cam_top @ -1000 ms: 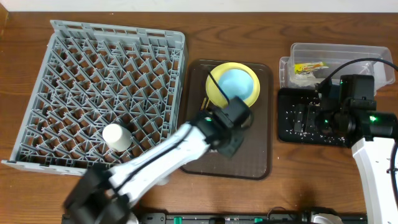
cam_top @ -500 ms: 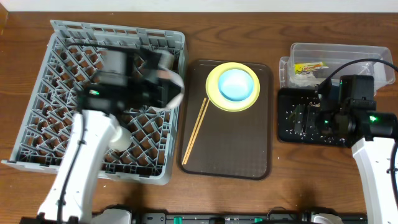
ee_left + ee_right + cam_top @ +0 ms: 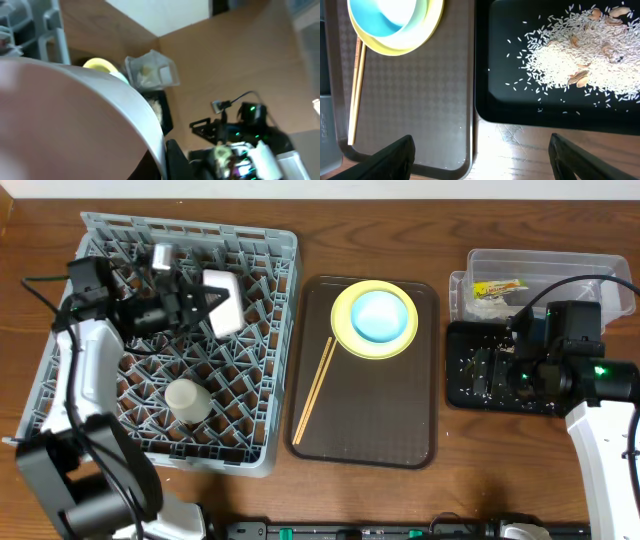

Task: Sort waste into correct bins and load items into the dishwasher
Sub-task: 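Carry the white bowl into the dish rack with the left gripper and release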

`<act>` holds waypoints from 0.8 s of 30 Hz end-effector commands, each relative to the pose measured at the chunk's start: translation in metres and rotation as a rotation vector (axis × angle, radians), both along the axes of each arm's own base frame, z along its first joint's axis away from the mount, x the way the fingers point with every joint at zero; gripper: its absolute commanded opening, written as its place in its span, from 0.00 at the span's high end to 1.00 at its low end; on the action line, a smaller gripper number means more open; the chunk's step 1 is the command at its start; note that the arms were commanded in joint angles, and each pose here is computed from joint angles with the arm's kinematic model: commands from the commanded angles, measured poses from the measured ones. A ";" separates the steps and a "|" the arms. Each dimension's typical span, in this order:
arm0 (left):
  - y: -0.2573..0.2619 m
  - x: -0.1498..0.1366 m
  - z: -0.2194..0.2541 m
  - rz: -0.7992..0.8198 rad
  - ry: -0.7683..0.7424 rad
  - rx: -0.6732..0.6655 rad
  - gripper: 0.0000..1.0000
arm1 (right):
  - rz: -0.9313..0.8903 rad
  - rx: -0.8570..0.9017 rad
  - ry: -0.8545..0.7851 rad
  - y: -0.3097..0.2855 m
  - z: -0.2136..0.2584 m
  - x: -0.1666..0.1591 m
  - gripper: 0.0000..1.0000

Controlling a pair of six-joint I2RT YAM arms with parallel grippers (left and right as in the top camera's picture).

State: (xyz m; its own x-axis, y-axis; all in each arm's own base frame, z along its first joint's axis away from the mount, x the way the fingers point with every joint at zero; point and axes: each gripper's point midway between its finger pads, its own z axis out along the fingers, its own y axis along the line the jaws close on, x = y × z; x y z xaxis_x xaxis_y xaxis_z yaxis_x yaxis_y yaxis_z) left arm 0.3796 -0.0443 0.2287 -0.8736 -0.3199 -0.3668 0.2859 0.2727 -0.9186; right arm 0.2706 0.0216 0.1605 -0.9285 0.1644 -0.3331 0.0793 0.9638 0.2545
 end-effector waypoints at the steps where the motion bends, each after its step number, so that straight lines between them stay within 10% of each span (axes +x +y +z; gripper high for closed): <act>1: 0.019 0.005 -0.002 0.014 0.009 -0.101 0.94 | -0.014 0.001 -0.017 -0.002 0.007 0.002 0.17; 19: 0.086 0.018 -0.082 0.223 0.220 0.017 0.93 | -0.014 0.001 -0.014 -0.002 0.007 0.001 0.17; 24: 0.112 0.009 -0.096 0.304 0.307 0.059 0.75 | -0.014 0.002 -0.014 -0.002 0.007 0.001 0.17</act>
State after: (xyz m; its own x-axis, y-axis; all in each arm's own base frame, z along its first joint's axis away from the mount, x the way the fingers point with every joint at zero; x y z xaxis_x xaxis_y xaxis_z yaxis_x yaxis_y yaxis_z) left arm 0.3932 0.0432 0.1597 -0.8363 -0.5198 -0.1741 0.0297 0.2742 -0.9612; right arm 0.2691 0.0215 0.1599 -0.9305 0.1646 -0.3271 0.0815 0.9640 0.2531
